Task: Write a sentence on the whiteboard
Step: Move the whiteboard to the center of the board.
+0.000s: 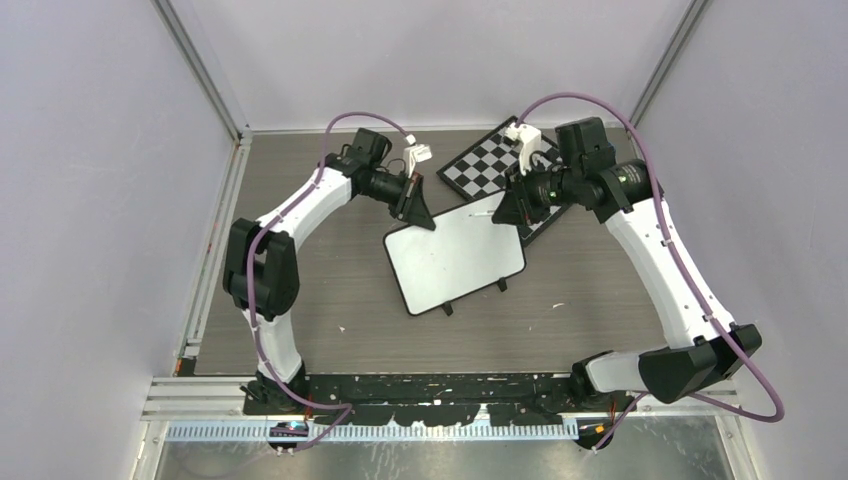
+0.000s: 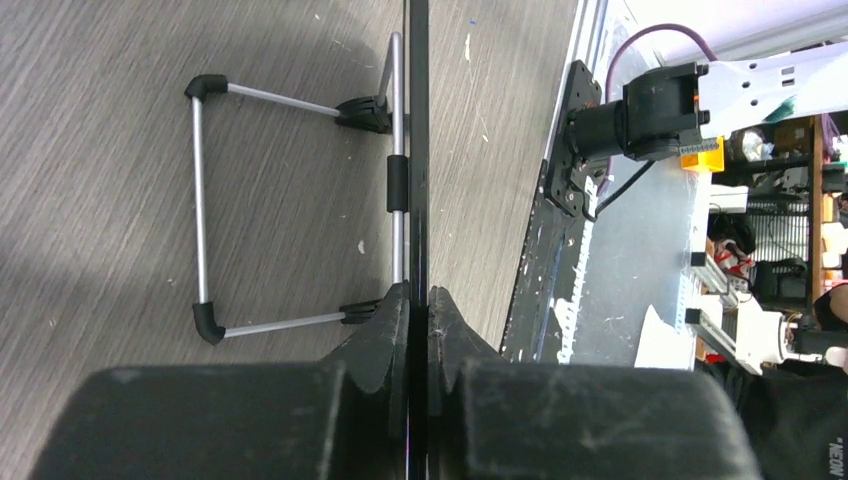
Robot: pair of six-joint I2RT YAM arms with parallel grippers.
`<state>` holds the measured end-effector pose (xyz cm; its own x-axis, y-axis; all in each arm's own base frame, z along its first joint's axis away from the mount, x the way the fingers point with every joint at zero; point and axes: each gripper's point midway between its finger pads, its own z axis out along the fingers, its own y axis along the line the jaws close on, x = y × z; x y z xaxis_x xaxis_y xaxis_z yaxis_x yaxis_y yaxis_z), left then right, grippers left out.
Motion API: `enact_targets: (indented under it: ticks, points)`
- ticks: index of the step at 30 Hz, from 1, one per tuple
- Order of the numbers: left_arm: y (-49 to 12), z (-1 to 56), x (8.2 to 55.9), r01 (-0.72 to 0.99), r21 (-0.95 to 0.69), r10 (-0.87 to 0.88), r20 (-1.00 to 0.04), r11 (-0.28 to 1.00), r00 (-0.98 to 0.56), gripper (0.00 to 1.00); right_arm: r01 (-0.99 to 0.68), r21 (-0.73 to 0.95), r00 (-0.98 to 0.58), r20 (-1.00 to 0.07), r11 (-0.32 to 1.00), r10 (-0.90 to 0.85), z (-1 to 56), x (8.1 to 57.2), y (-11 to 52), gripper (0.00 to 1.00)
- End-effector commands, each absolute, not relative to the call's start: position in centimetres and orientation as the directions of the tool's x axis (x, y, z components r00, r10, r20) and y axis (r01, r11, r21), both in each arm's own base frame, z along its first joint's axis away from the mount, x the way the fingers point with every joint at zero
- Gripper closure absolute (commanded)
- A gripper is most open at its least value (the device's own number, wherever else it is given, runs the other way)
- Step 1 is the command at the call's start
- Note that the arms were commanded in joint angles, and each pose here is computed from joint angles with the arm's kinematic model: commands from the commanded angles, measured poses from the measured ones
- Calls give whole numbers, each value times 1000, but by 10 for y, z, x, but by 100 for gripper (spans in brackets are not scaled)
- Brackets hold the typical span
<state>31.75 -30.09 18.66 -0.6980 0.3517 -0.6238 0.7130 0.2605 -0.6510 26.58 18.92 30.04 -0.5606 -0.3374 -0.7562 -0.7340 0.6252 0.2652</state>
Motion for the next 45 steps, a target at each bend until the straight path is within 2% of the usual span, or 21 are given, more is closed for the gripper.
enact_targets:
  ticks: [1, 7, 18, 19, 21, 22, 28, 35, 41, 45]
  points:
    - [-308, 193, 295, 705, -685, 402, -602, 185, -690, 100, -749, 312, -570, -753, 584, -329, 300, 247, 192, 100]
    - [-320, 182, 283, 675, -705, 429, -552, 219, -715, 100, -764, 388, -594, -734, 516, -328, 294, 228, 200, 100]
    - [-340, 172, 269, 618, -744, 437, -481, 255, -760, 100, -779, 395, -592, -719, 486, -365, 284, 214, 203, 100]
    - [-339, 171, 271, 617, -741, 437, -478, 265, -762, 97, -776, 394, -594, -719, 493, -360, 283, 215, 203, 100]
    - [-335, 174, 276, 610, -743, 425, -475, 275, -770, 77, -764, 384, -599, -721, 519, -348, 280, 220, 203, 100]
    - [-331, 178, 280, 610, -741, 412, -480, 282, -774, 72, -754, 374, -603, -721, 540, -342, 278, 224, 201, 100]
    - [-304, 207, 289, 641, -701, 326, -554, 312, -766, 54, -727, 309, -592, -734, 614, -332, 273, 239, 203, 100]
    - [-266, 212, 287, 614, -699, 238, -568, 366, -788, 52, -789, 90, -449, -760, 608, -470, 266, 228, 220, 100]
    - [-261, 208, 275, 611, -703, 234, -566, 364, -791, 52, -833, -29, -327, -780, 552, -533, 273, 221, 234, 100]
    - [-262, 206, 276, 613, -699, 232, -570, 368, -789, 52, -857, -49, -287, -781, 513, -554, 277, 218, 247, 100]
